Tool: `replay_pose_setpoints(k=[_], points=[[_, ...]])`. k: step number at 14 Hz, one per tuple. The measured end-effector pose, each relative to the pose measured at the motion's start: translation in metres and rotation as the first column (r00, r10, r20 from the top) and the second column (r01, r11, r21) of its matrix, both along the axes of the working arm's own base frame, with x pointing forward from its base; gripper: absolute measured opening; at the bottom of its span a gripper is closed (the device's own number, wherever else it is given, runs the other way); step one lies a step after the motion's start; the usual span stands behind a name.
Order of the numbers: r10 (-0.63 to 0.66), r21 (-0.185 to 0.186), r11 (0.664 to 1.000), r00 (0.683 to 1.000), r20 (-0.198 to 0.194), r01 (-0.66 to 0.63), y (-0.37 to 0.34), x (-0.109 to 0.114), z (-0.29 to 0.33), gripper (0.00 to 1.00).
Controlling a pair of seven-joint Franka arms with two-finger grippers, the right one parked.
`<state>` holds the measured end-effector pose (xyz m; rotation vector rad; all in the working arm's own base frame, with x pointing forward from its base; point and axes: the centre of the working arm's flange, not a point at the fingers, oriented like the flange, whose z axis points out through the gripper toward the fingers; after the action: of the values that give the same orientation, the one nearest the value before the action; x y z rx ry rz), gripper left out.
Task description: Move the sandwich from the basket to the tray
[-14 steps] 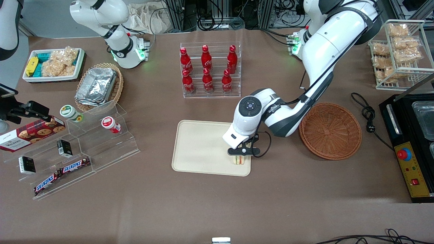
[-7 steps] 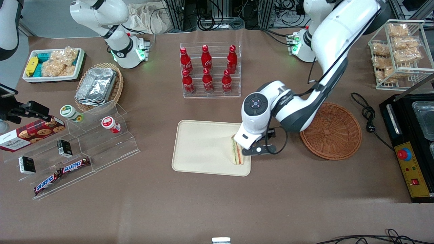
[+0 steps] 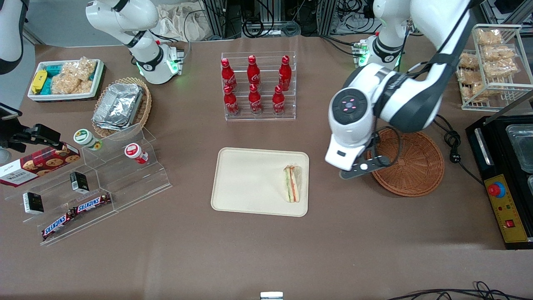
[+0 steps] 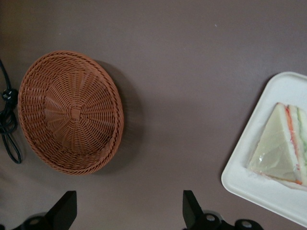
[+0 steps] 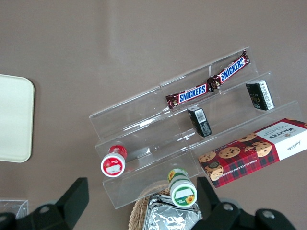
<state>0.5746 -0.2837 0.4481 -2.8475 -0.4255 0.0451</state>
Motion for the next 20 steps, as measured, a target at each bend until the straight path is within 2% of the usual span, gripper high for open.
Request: replay_pose_setpoints(k=[2, 4, 5, 9, 10, 12, 15, 16, 18, 20], points=[[0.081, -0.042, 0.996, 0.997, 0.0, -0.081, 0.038, 0.009, 0.021, 1.0], [0.098, -0.099, 0.99, 0.995, -0.03, -0.101, 0.078, 0.009, 0.04, 1.0], [0.092, -0.113, 0.989, 0.995, -0.04, -0.096, 0.095, 0.007, 0.045, 1.0], [0.045, -0.121, 0.991, 0.998, -0.042, -0.05, 0.121, 0.003, 0.051, 1.0], [0.008, -0.146, 0.989, 0.999, -0.038, -0.013, 0.124, 0.005, 0.053, 1.0], [-0.052, -0.228, 0.972, 0.999, -0.002, 0.05, 0.133, 0.014, 0.058, 1.0], [-0.187, -0.292, 0.939, 0.982, 0.013, 0.182, 0.194, 0.027, 0.06, 1.0], [-0.212, -0.299, 0.932, 0.977, 0.015, 0.206, 0.214, 0.03, 0.059, 1.0], [-0.221, -0.287, 0.933, 0.975, 0.018, 0.217, 0.23, 0.033, 0.057, 1.0], [-0.206, -0.314, 0.927, 0.978, 0.034, 0.206, 0.223, 0.033, 0.06, 1.0]])
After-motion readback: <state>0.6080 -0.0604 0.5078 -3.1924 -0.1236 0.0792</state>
